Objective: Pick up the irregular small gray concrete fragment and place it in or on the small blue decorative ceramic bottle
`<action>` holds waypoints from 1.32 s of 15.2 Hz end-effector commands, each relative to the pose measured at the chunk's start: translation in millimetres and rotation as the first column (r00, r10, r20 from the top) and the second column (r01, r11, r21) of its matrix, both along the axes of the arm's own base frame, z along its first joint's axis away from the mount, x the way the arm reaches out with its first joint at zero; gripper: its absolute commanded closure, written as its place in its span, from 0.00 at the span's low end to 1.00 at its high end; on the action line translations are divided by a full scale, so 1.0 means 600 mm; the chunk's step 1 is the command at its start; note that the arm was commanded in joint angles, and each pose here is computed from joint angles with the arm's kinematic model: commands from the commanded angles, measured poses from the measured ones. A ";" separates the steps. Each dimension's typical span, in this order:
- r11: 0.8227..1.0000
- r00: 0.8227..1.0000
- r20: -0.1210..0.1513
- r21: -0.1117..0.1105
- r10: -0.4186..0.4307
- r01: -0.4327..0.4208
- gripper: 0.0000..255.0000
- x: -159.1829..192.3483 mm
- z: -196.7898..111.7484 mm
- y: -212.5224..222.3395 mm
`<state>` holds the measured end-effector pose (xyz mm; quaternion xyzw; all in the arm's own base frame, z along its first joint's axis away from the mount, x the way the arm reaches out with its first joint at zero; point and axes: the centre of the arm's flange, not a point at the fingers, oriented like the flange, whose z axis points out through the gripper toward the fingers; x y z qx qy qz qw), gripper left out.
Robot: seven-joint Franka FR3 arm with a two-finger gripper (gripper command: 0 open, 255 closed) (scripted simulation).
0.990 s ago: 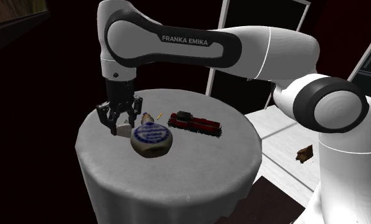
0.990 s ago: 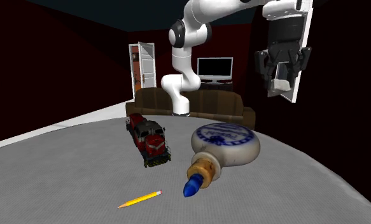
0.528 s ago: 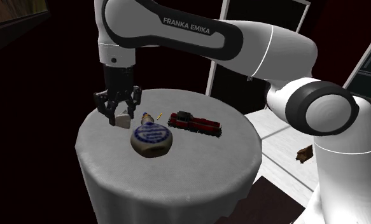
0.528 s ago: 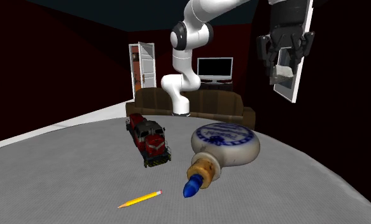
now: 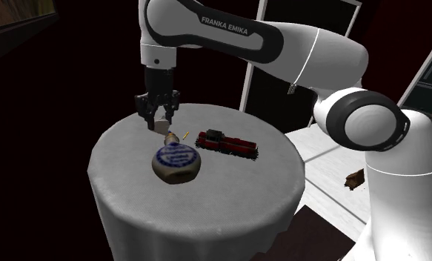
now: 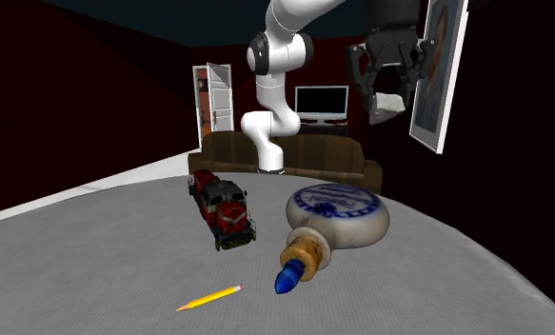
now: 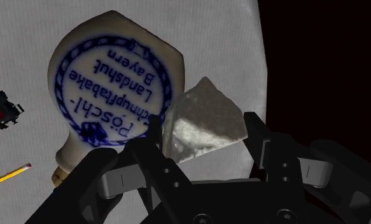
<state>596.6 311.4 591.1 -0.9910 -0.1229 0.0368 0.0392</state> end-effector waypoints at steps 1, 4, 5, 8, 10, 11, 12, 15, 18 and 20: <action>1.000 1.000 0.000 0.001 0.001 -0.001 1.00 0.021 0.002 -0.040; 1.000 1.000 0.000 0.001 0.001 -0.001 1.00 0.053 0.002 -0.098; 1.000 1.000 0.000 0.001 0.001 -0.001 1.00 0.063 0.002 -0.117; 1.000 1.000 0.000 0.001 0.001 -0.001 1.00 0.079 -0.006 -0.146; 1.000 1.000 0.000 0.001 0.001 -0.001 1.00 0.079 -0.024 -0.146; 1.000 1.000 0.000 0.001 0.001 -0.001 1.00 0.079 -0.033 -0.146; 1.000 1.000 0.000 0.001 0.001 -0.001 1.00 0.079 -0.042 -0.146; 1.000 1.000 0.000 0.001 0.001 -0.001 1.00 0.079 -0.068 -0.146; 1.000 1.000 0.000 0.001 0.001 -0.001 1.00 0.079 -0.094 -0.146; 1.000 1.000 0.000 0.001 0.001 -0.001 1.00 0.079 -0.115 -0.146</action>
